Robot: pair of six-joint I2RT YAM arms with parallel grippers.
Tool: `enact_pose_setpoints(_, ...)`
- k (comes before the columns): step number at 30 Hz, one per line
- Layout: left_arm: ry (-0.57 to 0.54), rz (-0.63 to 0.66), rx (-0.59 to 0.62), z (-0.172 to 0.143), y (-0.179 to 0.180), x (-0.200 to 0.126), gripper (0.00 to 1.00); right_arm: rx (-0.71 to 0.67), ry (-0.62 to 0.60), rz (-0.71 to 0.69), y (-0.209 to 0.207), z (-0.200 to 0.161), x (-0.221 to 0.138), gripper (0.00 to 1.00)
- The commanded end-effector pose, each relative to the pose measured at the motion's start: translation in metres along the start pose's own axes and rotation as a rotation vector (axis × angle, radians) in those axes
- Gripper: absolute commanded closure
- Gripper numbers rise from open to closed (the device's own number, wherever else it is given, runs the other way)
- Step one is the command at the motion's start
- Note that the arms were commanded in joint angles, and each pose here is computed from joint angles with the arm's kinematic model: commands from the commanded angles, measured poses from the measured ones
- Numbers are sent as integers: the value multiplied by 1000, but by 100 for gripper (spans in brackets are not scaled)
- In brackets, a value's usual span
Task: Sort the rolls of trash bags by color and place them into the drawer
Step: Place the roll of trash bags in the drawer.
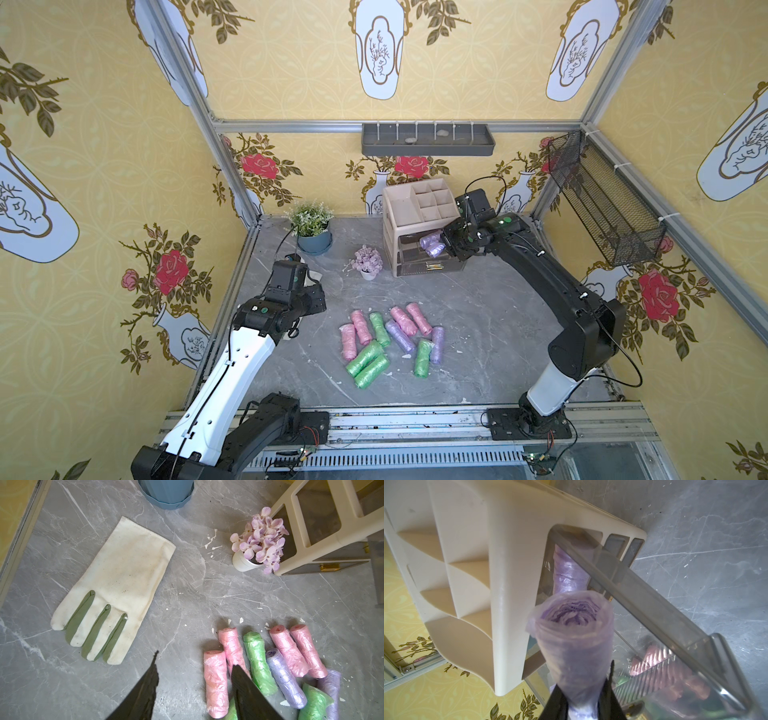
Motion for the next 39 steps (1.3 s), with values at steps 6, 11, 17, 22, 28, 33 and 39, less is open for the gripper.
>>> enact_pose_setpoints(6, -12, -8, -2, 2, -1, 0, 42, 15, -11, 2, 2, 5, 11, 76)
enact_pose_setpoints(11, -16, -5, -3, 2, 0, 0, 42, 22, -4, -7, 2, 6, 18, 75)
enact_pose_setpoints(17, -12, -5, -3, 2, -1, 1, 42, 17, 7, -14, 3, 7, 27, 73)
enact_pose_setpoints(22, -13, -8, -3, 2, -1, 0, 41, 15, 13, -18, 5, 8, 33, 70)
enact_pose_setpoints(28, -13, -6, -7, 2, 1, 0, 41, 13, 21, -17, 7, 8, 38, 61)
enact_pose_setpoints(33, -15, -6, -7, 2, 1, -1, 41, 14, 26, -8, 9, 9, 38, 54)
enact_pose_setpoints(39, -19, -4, -7, 2, 1, -1, 41, 8, 17, 6, 12, 9, 29, 52)
Point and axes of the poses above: each gripper's point midway between its finger pads, its own x axis out along the fingers, its own y axis along the line the jaws close on, z = x × y, the point moved 9 cm from there along -x, back along the fingers, and after that the axes turned 4 degrees about -x, right-handed, at the moved point
